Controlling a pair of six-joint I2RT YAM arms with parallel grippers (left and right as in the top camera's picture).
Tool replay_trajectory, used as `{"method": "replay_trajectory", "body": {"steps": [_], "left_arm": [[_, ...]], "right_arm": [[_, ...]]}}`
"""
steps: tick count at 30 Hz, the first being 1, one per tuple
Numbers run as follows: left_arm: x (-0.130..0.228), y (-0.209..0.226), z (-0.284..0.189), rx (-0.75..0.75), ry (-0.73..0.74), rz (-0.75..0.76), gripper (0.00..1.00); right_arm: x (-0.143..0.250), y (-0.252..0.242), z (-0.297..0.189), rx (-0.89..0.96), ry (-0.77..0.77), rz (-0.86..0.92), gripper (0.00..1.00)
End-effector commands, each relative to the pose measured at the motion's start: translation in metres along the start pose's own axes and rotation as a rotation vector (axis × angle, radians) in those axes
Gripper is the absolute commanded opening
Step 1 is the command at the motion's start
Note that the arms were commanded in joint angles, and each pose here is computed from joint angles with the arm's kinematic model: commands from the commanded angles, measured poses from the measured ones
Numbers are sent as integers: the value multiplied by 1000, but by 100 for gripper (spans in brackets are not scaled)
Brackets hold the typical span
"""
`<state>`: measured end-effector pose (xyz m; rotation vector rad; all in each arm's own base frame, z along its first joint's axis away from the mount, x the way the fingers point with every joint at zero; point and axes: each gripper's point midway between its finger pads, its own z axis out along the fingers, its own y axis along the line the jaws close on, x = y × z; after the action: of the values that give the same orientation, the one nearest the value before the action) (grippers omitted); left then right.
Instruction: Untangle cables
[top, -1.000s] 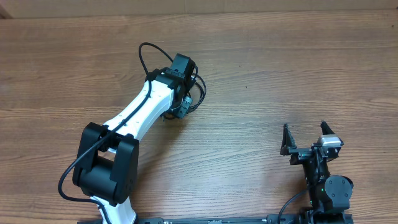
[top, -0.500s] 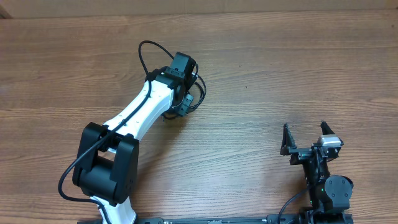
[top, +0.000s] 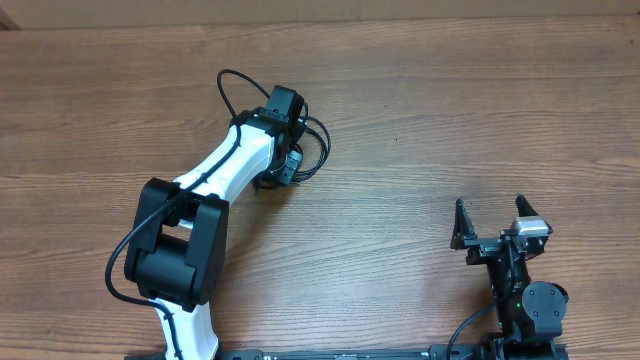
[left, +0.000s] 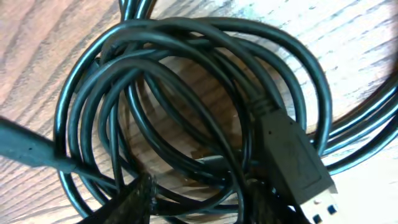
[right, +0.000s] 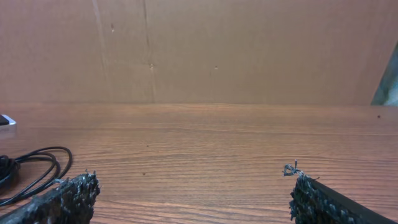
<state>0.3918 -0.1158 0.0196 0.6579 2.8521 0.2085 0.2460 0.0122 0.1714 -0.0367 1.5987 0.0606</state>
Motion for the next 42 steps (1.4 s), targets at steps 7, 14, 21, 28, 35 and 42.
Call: {"method": "replay_trajectory", "body": {"steps": [7, 14, 21, 28, 35, 42], "left_arm": [[-13, 11, -21, -24, -1, -72, 10], [-41, 16, -78, 17, -34, -130, 4], [-81, -3, -157, 226, -169, -166, 4], [-80, 23, -172, 105, -170, -365, 4], [-51, 7, -148, 151, -17, -513, 4], [-65, -29, -164, 422, -29, -487, 4]], "right_arm": [[2, 0, 0, 3, -4, 5, 100], [2, 0, 0, 3, -4, 5, 100], [2, 0, 0, 3, -4, 5, 100], [2, 0, 0, 3, -4, 5, 100], [2, 0, 0, 3, -4, 5, 100], [2, 0, 0, 3, -4, 5, 100]]}}
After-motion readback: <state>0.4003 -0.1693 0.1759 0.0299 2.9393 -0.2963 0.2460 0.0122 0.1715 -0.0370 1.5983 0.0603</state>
